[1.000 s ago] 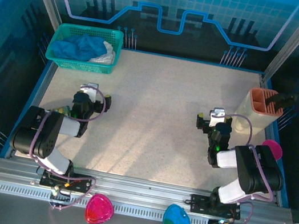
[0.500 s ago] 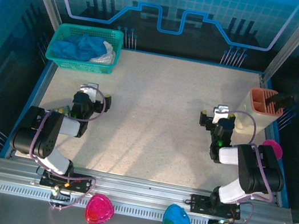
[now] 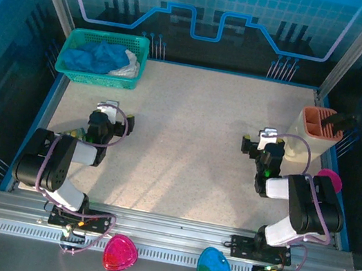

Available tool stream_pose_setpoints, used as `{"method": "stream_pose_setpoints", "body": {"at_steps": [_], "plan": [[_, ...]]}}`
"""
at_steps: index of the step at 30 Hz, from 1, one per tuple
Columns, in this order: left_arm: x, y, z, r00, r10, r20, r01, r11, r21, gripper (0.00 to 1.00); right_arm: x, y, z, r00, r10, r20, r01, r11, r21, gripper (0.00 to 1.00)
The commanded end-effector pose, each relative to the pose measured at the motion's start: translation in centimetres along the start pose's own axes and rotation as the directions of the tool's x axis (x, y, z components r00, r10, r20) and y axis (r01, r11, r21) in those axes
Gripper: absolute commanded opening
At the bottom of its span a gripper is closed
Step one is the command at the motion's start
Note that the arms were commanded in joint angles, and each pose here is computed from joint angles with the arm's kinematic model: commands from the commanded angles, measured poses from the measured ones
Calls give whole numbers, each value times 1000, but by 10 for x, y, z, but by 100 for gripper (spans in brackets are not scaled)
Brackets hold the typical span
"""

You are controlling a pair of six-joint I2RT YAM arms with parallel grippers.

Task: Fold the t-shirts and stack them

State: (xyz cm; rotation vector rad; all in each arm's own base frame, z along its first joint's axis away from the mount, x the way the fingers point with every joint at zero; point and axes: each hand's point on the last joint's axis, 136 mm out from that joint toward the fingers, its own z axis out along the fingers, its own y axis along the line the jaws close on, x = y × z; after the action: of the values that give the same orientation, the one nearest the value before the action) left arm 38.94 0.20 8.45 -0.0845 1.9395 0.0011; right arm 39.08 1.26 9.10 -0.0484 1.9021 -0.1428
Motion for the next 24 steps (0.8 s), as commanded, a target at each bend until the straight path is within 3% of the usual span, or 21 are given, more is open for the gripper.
{"method": "stream_pose_setpoints", "body": {"at_steps": [1, 3, 8, 15, 17, 21, 24], "plan": [[-31, 6, -8, 998, -26, 50, 29, 998, -57, 99, -23, 0, -11, 997, 0, 81, 0, 1000, 4, 100], [-48, 9, -19, 999, -24, 44, 29, 994, -106, 99, -34, 2, -17, 996, -49, 81, 44, 998, 54, 100], [-91, 26, -54, 985, -172, 27, 174, 959, -222, 99, -75, 10, -32, 991, -121, 56, 117, 990, 79, 99], [-135, 29, -78, 950, -303, -73, 271, 919, -288, 98, -114, 14, -53, 994, -50, -95, 52, 998, 21, 91], [-147, 30, -72, 937, -324, -131, 272, 911, -309, 94, -120, 19, -58, 990, -33, -138, 31, 999, -13, 89], [-157, 37, -38, 906, -355, -231, 269, 904, -334, 88, -123, 28, -64, 972, -34, -232, 17, 997, -75, 100], [-155, 51, 1, 850, -431, -302, 331, 884, -331, 84, -122, 36, -67, 961, -31, -276, -4, 992, -123, 98]]}}
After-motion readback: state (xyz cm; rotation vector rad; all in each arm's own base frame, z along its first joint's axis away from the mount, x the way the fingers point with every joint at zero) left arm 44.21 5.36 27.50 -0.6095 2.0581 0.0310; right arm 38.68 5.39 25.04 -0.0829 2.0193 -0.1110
